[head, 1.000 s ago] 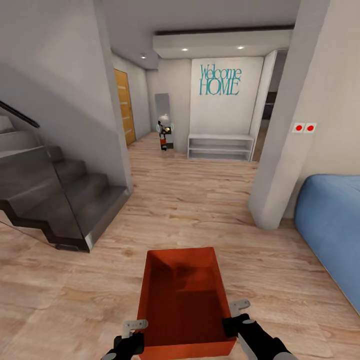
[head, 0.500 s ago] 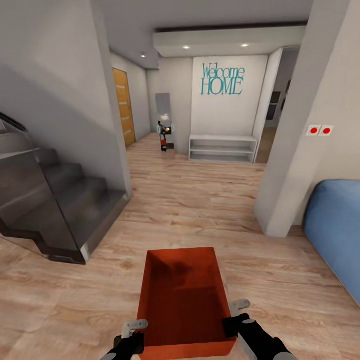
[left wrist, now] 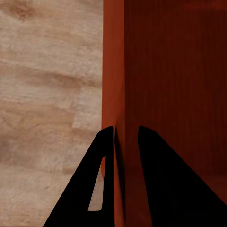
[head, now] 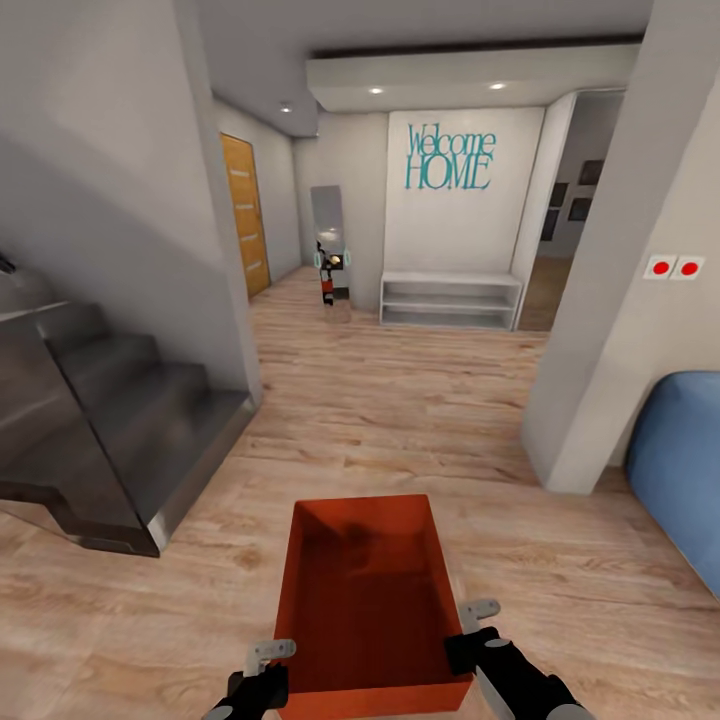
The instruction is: Move the two storage containers from the living room to the garage. In the garage, place one container on the floor and stack the other container on top of it (either order is fine).
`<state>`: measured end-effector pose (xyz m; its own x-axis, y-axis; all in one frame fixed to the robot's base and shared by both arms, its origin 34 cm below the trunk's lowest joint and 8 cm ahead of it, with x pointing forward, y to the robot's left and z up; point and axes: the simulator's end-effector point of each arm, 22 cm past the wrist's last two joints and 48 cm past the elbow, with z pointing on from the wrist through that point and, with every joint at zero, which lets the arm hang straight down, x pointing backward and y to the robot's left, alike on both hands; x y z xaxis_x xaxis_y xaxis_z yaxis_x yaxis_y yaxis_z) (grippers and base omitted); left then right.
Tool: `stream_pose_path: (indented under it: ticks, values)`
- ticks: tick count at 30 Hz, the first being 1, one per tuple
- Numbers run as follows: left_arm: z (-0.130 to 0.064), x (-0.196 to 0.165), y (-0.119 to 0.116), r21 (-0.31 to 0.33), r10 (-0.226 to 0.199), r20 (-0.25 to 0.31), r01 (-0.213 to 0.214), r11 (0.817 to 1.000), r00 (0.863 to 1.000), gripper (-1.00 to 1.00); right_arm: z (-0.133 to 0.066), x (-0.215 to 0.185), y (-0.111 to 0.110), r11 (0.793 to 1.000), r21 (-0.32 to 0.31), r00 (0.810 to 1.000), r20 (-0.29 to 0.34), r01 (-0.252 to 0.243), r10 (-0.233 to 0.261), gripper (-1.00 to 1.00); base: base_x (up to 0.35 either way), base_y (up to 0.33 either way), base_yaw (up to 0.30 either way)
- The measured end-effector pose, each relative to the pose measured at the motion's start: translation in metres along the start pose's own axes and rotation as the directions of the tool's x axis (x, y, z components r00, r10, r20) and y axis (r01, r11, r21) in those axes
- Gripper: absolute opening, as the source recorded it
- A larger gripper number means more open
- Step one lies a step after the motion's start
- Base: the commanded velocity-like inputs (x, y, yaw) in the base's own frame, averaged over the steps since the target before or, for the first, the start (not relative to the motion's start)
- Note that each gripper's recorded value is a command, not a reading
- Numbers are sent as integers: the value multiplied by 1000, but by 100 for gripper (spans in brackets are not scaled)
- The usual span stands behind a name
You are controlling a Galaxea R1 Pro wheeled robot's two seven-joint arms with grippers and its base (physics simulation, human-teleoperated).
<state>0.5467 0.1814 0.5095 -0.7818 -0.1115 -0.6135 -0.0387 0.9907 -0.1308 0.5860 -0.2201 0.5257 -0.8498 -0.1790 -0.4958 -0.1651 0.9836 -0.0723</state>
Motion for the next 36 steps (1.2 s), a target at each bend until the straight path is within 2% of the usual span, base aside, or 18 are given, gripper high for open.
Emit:
stream_pose_path:
  ticks: [36]
  values:
    - [0,0,0,0,1,-1,-1,1000,1000,-100,0,1,0,1000,0,1000,-1,0,0,-100,343,0,0]
